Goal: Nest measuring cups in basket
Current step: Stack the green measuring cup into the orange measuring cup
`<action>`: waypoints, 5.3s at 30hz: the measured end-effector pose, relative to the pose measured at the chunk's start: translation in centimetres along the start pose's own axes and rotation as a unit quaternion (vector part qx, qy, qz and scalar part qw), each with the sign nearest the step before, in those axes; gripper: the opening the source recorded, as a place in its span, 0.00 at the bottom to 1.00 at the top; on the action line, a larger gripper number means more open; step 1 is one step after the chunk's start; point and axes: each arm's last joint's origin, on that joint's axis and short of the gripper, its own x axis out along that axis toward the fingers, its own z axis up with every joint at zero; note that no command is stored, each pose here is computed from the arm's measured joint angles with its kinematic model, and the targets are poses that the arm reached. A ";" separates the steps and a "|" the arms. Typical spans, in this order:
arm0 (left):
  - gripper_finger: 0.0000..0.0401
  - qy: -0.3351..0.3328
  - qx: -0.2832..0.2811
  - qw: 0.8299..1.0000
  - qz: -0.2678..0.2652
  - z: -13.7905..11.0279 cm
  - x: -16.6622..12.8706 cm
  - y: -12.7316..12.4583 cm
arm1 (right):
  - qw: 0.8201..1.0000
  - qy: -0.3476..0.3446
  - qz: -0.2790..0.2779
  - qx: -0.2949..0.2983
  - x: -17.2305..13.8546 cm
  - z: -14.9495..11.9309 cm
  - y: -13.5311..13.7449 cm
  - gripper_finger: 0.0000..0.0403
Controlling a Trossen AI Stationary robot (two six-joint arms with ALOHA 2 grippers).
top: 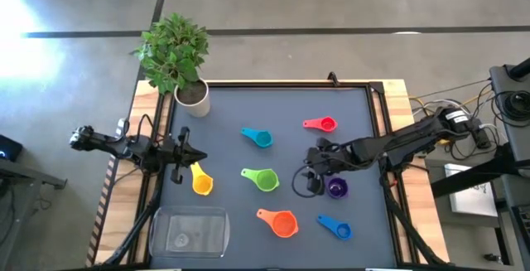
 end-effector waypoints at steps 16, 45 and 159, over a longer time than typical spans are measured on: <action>0.00 0.000 0.000 1.000 0.000 0.0 0.0 0.0 | 0.996 -0.068 0.043 -0.037 1.8 2.0 1.5 0.55; 0.00 0.000 0.000 1.000 0.000 0.0 0.0 0.0 | 1.000 0.003 0.024 0.011 11.0 5.9 1.0 0.55; 0.00 0.000 0.000 1.000 0.000 0.0 0.0 0.0 | 0.996 0.084 -0.016 0.023 6.3 1.0 12.0 0.49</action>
